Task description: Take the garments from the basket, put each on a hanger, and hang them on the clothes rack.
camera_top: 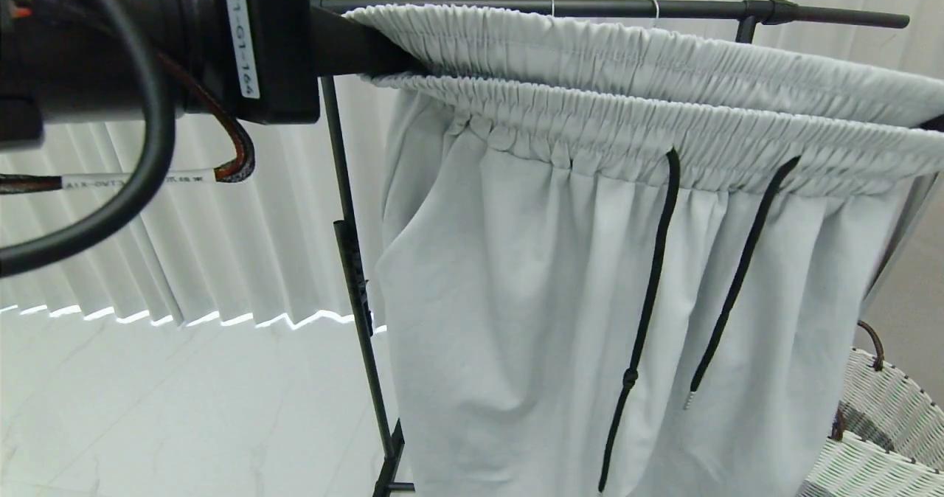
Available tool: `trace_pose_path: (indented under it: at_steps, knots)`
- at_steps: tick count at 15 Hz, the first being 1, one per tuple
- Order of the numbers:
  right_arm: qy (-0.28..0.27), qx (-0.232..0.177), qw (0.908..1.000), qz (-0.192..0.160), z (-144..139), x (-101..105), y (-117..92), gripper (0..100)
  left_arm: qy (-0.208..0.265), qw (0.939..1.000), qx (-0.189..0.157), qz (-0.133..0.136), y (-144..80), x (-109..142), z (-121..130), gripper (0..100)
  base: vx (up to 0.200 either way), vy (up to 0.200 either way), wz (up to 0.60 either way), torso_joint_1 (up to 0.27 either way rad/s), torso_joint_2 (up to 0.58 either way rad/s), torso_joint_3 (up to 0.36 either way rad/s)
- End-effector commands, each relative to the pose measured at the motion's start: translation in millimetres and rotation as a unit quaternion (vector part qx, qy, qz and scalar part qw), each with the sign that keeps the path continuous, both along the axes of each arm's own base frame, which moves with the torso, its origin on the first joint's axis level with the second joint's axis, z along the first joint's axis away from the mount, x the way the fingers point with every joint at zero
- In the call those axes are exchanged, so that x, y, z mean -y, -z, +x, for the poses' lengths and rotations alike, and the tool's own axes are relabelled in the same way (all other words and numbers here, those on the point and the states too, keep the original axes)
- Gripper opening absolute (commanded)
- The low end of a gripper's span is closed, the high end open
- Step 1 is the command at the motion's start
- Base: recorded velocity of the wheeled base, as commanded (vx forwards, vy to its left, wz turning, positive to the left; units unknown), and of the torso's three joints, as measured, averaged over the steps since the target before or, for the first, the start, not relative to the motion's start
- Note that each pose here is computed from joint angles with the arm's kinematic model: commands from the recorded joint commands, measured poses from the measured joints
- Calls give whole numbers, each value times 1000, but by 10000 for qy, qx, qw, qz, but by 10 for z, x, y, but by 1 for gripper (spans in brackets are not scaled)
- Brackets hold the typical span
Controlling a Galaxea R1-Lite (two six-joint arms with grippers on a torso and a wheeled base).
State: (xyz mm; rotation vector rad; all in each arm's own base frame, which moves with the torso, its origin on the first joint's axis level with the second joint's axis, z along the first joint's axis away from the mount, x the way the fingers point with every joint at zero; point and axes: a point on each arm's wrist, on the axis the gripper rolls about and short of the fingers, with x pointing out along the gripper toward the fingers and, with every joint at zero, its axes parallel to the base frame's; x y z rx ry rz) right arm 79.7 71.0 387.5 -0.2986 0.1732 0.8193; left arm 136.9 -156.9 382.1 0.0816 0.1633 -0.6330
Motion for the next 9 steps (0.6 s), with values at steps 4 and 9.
trace_pose_path:
  at_steps: [4,9]
  knots:
    - [-1256,-179,9919,81,-296,76,23,0,25,10000,9,-3,-12,39,21,0,0,0,0,0,0,0]
    - [-1688,-359,9850,-56,-332,-9,115,0,72,10000,9,-2,-23,33,9,0,0,0,0,0,0,0]
